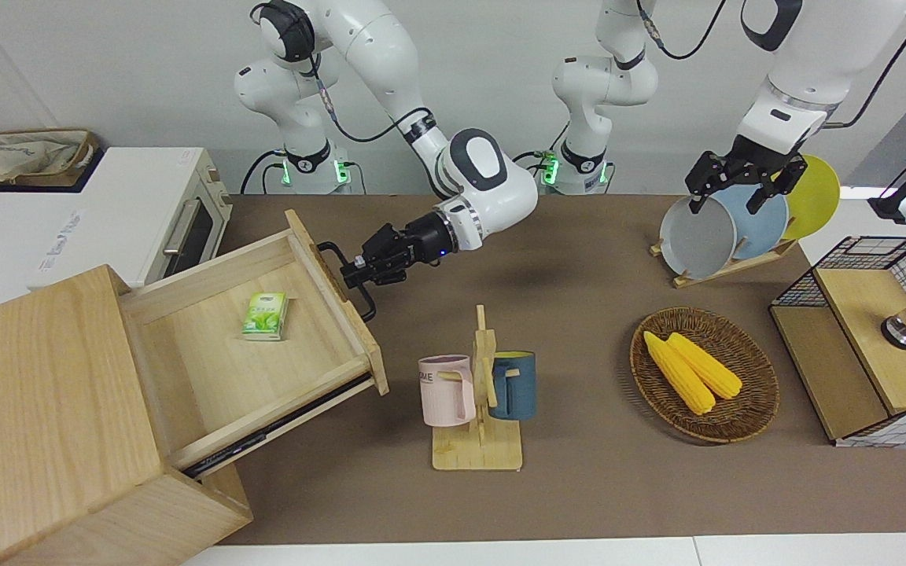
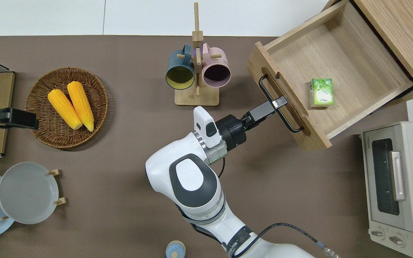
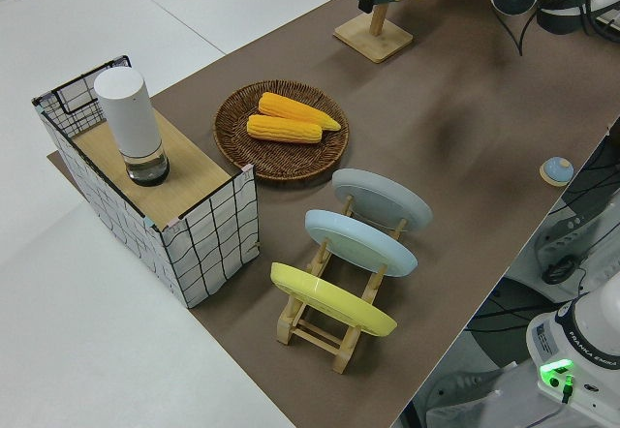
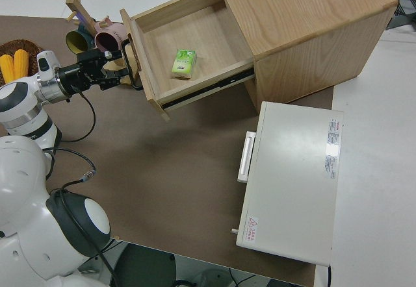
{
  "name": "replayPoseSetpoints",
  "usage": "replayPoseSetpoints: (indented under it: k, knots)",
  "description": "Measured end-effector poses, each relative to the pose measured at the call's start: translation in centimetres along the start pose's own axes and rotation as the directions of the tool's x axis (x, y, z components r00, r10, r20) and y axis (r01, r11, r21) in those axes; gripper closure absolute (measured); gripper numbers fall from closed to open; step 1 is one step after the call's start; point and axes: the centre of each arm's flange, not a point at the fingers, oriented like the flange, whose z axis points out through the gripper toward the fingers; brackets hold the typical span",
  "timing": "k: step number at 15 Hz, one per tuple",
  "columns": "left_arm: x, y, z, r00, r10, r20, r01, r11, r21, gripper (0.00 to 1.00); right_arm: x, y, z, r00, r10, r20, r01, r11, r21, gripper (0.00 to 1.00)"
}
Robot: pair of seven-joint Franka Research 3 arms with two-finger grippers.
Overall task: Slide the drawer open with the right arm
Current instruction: 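Open the right gripper and release the drawer handle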
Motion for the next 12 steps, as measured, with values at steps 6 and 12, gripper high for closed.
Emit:
replayPoseSetpoints:
  k: [6, 12]
  knots:
    - [0.0, 0.0, 0.0, 1.0, 0.0, 0.0, 0.0, 1.0, 0.0, 0.0, -0.1, -0.2, -0.5, 0.999, 0.04, -0.001, -0.04, 0.999, 0.013, 0.01]
    - [0.0, 0.0, 0.0, 1.0, 0.0, 0.0, 0.0, 1.0, 0.0, 0.01, 0.0, 1.0, -1.3, 0.996, 0.074, 0.042, -0.078, 0.991, 0.105, 0.01]
